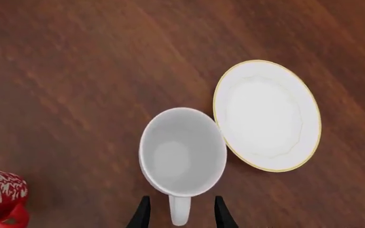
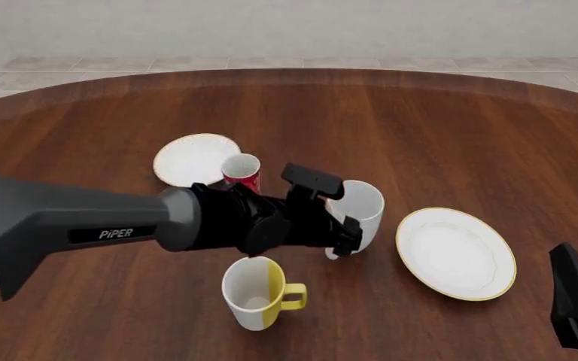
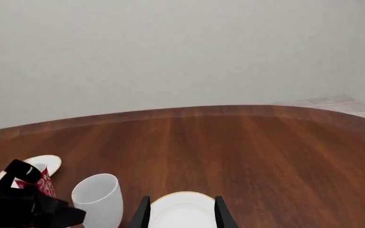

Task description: Put the white mug on the left plate.

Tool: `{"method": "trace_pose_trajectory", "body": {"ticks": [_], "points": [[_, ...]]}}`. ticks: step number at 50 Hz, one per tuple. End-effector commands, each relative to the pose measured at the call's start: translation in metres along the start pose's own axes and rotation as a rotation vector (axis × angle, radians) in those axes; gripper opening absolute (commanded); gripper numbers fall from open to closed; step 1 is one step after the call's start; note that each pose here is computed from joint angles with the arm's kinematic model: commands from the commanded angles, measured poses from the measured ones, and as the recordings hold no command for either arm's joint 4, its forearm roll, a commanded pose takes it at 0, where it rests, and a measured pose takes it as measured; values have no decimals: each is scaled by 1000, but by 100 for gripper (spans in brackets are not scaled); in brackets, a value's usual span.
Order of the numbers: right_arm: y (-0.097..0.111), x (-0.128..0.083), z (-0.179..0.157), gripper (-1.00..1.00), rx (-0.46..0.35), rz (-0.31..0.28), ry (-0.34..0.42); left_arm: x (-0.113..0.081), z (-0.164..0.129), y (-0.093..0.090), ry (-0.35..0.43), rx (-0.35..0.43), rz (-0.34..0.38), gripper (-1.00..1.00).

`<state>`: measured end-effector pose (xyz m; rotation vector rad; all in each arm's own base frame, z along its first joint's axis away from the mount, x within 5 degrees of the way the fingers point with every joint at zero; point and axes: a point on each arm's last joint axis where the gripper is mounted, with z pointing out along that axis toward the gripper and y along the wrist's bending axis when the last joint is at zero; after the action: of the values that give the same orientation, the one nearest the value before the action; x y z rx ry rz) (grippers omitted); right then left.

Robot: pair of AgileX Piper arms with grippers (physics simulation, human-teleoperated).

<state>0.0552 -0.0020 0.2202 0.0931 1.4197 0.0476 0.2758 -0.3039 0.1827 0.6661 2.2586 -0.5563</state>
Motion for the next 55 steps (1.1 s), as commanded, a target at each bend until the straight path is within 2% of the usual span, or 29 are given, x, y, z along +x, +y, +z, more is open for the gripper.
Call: {"method": "trace_pose_trajectory", "body": {"ticks": [1, 22, 37, 38, 42, 43, 45, 55], "points": [[0, 0, 0, 100, 1, 1, 0, 5, 4, 1, 10, -2, -5, 100], [0, 0, 0, 100, 1, 0, -1, 19, 13, -6, 36, 10, -11, 100], [0, -1, 0, 100, -1, 11, -10, 28, 17, 3, 49, -5, -13, 100], [0, -1, 0, 100, -1, 13, -11, 25, 14, 5, 39, -7, 20, 100], [0, -1, 0, 100, -7, 8, -10, 24, 12, 6, 37, -9, -10, 100], [0, -1, 0, 100, -7, 9, -10, 19, 6, 7, 18, -9, -6, -100], [0, -1, 0, 100, -6, 8, -11, 16, 1, 12, 6, -17, -10, -100], [0, -1, 0, 100, -6, 5, -11, 0, -19, 5, -50, 1, 59, -100]]}}
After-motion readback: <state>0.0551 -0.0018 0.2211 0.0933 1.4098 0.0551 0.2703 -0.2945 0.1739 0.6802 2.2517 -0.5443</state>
